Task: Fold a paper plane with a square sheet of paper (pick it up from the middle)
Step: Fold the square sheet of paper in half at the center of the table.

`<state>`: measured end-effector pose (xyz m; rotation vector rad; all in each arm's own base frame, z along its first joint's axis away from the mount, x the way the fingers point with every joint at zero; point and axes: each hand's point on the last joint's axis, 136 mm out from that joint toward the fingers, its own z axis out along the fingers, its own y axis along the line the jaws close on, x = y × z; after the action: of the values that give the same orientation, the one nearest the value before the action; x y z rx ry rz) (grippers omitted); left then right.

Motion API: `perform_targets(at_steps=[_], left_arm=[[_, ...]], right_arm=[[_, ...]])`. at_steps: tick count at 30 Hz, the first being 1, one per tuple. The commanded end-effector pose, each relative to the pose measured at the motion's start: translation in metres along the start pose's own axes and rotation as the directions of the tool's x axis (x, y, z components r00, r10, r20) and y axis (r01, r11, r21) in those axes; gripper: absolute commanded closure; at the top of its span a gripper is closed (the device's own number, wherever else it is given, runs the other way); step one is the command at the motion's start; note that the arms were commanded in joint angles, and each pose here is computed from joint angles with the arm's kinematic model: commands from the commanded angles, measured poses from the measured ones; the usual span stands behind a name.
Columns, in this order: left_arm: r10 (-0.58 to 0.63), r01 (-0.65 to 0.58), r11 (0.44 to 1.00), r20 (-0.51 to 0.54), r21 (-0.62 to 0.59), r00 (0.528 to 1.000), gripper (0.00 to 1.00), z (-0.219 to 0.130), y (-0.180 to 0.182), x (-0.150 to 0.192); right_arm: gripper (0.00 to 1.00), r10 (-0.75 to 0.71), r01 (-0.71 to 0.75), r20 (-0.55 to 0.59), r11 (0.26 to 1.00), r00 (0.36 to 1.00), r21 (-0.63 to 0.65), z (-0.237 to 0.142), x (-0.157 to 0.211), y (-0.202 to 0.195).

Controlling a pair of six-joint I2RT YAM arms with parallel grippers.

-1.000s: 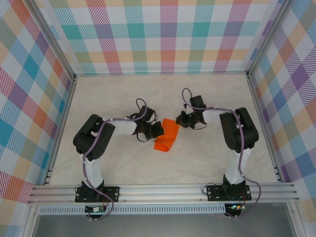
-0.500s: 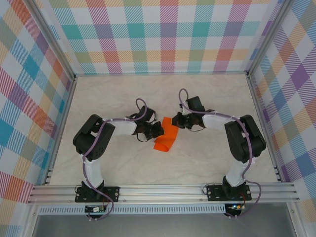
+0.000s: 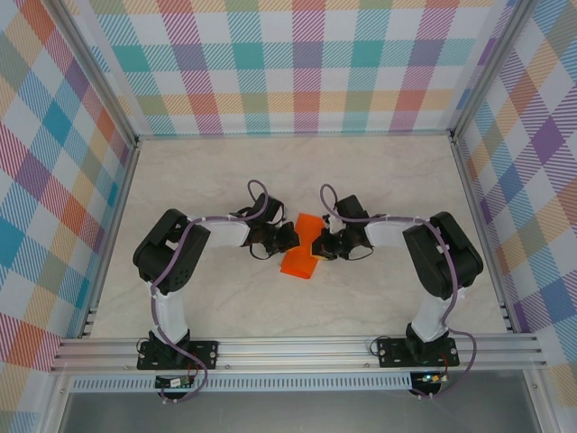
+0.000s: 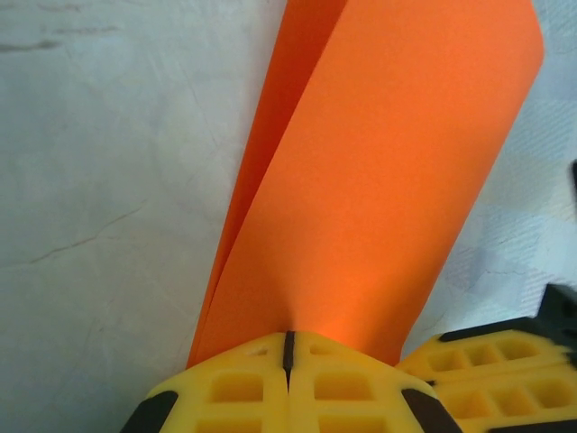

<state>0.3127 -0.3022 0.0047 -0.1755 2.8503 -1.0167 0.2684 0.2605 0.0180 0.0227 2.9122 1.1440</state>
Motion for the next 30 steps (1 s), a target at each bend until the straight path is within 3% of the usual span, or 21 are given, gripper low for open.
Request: perform_targets(at_steps=[1,6,12,18,25,30], left_arm=[[-0.221,0.138,0.847,-0.105,-0.513,0.97,1.0,0.008,0.15,0.076],[-0.223,0.139,0.845,-0.104,-0.516,0.969,1.0,0.007,0.151,0.076],[-0.213,0.133,0.852,-0.104,-0.506,0.971,1.0,0.007,0.148,0.074],[-0.213,0.133,0.853,-0.104,-0.504,0.972,1.0,0.007,0.147,0.074],[-0.217,0.136,0.853,-0.106,-0.504,0.97,1.0,0.007,0.148,0.075],[-0.223,0.14,0.841,-0.1,-0.523,0.97,1.0,0.004,0.152,0.076]], right_arm=[[1.0,0.025,-0.021,-0.057,0.997,0.998,0.07,-0.003,0.028,-0.021],[1.0,0.003,0.002,-0.032,0.989,0.999,0.147,-0.021,0.037,-0.032],[1.0,-0.085,0.086,0.076,0.996,0.993,-0.004,-0.041,0.009,0.025],[1.0,-0.111,0.114,0.063,0.992,0.992,-0.055,-0.02,-0.005,0.051],[1.0,-0.087,0.087,0.012,0.996,0.996,0.016,0.007,-0.001,0.027],[1.0,-0.067,0.072,-0.052,0.992,0.996,0.106,0.011,0.02,-0.005]])
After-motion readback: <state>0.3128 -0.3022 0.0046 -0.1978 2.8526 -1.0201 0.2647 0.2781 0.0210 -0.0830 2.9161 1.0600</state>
